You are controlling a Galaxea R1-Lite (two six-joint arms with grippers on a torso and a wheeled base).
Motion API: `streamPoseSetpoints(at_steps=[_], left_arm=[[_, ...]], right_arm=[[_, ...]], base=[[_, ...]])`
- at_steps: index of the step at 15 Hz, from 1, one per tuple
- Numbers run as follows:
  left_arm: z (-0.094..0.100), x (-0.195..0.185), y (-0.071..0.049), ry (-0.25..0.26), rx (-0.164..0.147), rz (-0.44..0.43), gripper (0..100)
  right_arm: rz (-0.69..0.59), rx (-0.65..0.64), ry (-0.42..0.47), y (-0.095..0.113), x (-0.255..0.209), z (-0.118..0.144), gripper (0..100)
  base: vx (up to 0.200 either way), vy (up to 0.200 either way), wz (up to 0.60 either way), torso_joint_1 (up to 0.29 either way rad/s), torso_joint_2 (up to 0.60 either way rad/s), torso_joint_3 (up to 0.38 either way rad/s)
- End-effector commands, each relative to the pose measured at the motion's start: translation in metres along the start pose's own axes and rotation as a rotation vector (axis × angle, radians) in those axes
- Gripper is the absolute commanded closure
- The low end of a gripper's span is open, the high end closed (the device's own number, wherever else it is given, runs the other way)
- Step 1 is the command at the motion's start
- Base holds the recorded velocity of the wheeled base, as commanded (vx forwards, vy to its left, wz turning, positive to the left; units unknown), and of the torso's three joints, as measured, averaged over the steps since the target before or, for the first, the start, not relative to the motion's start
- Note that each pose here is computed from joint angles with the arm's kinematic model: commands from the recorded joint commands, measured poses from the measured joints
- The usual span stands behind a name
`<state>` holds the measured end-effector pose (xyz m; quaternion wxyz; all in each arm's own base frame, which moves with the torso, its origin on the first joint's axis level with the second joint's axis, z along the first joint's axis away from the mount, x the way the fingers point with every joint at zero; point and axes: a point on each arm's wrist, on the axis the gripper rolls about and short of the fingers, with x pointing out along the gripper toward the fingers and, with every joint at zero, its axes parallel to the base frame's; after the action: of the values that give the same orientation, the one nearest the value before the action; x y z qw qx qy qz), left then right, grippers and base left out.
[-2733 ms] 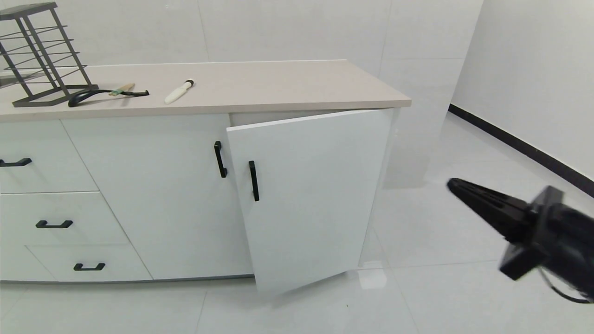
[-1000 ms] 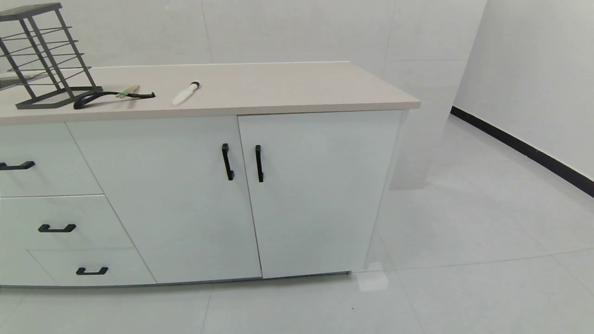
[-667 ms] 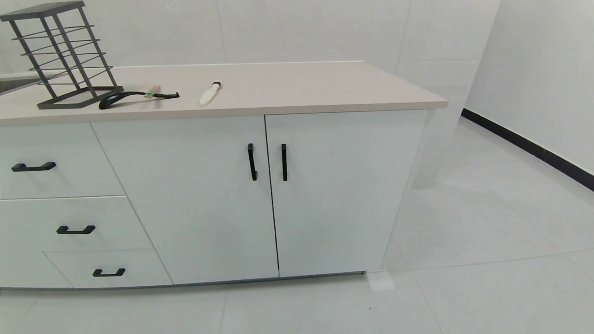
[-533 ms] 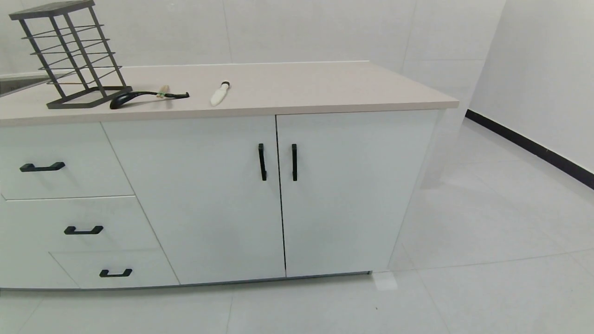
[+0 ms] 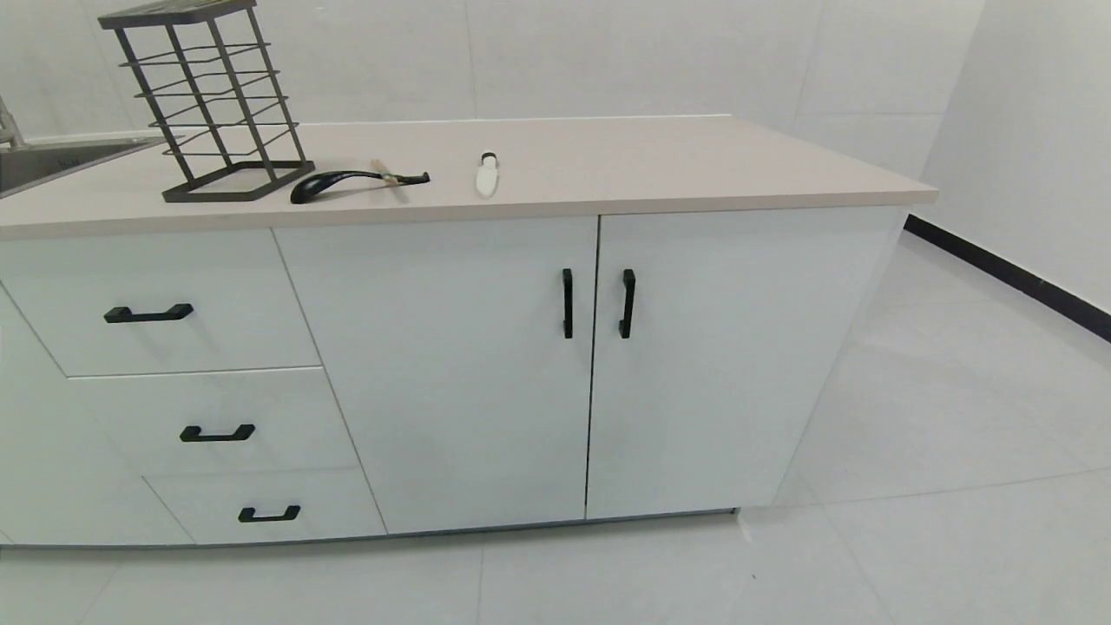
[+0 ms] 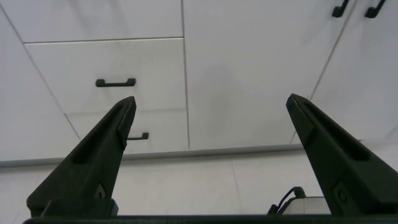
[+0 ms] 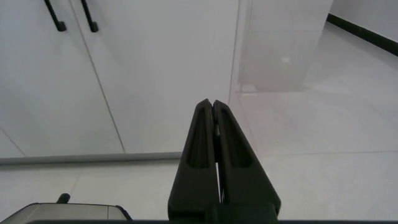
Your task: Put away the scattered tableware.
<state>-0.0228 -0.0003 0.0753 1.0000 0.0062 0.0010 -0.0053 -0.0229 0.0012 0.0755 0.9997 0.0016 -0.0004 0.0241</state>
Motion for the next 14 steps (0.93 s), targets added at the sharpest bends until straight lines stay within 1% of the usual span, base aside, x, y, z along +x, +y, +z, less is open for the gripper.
streamPoseSetpoints(at_steps=[1, 5, 10, 14], left_arm=[[0.0, 0.0, 0.0, -0.001, 0.0, 0.0, 0], [0.0, 0.0, 0.0, -0.001, 0.0, 0.0, 0], [0.0, 0.0, 0.0, -0.001, 0.0, 0.0, 0], [0.0, 0.0, 0.0, -0.001, 0.0, 0.0, 0]], right_arm=[[0.001, 0.0, 0.001, 0.0, 0.0001, 0.0, 100], [0.001, 0.0, 0.001, 0.0, 0.0001, 0.0, 100], [0.001, 0.0, 0.001, 0.0, 0.0001, 0.0, 100], [0.001, 0.0, 0.001, 0.0, 0.0001, 0.0, 100]], base=[[0.0, 0.2, 0.0, 0.002, 0.01, 0.002], [0.0, 0.2, 0.0, 0.002, 0.0, 0.001], [0.0, 0.0, 0.0, 0.0, 0.0, 0.0], [0.0, 0.0, 0.6, 0.006, 0.0, 0.005]])
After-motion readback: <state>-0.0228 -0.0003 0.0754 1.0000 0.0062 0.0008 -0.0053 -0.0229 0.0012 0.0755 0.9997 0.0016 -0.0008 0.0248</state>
